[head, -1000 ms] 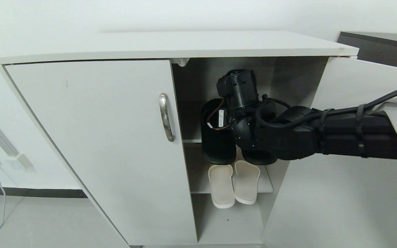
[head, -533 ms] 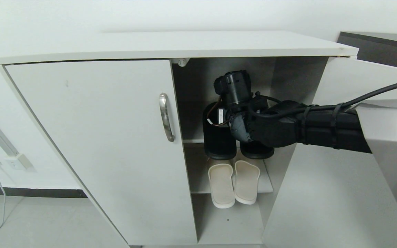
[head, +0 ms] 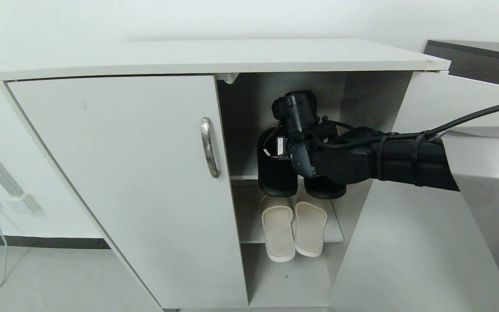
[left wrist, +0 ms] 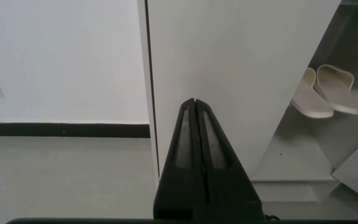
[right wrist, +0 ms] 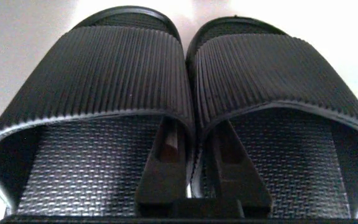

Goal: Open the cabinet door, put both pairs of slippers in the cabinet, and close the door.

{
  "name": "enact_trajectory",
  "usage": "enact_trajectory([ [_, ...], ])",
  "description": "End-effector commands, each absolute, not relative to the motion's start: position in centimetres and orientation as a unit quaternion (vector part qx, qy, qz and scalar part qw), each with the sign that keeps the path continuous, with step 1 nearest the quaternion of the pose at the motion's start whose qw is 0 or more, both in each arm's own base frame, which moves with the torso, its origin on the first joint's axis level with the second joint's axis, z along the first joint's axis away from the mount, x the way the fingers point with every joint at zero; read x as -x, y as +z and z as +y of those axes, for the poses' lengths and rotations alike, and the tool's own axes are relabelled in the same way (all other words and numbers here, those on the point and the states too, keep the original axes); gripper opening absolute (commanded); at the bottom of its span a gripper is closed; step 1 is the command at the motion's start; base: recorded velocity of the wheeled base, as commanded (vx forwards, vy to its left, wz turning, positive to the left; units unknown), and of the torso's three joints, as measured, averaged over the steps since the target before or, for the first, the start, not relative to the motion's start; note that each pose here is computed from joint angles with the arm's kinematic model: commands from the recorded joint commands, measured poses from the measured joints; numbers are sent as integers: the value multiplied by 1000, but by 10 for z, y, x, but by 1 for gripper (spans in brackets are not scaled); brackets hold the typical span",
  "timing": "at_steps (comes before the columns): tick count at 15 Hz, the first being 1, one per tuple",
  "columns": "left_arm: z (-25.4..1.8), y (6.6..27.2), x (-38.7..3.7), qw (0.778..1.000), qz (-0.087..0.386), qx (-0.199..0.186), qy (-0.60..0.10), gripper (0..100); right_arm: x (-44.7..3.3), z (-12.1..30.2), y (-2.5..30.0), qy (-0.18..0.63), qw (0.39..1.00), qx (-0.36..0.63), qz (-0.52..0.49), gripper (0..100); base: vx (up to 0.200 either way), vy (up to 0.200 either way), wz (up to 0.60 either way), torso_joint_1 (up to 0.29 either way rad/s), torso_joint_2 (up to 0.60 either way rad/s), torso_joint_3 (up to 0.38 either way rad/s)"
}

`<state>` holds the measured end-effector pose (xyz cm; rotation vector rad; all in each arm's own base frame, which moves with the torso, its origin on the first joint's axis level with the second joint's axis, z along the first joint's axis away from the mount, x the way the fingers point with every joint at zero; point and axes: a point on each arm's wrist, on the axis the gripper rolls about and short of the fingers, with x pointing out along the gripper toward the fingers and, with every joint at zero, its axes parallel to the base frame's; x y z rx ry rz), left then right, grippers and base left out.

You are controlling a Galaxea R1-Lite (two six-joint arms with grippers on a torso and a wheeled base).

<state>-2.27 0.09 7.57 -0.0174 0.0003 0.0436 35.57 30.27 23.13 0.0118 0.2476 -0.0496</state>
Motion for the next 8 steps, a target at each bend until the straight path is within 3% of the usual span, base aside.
enact_trajectory([
  [1, 1, 76, 23, 1000, 0, 9, 22, 0, -355, 302, 232, -25, 992, -7, 123, 100, 0, 0, 0, 0, 0, 0],
  [8, 1, 76, 23, 1000, 1, 8, 22, 0, -330, 300, 251, -10, 993, -19, 117, 100, 0, 0, 0, 0, 0, 0],
])
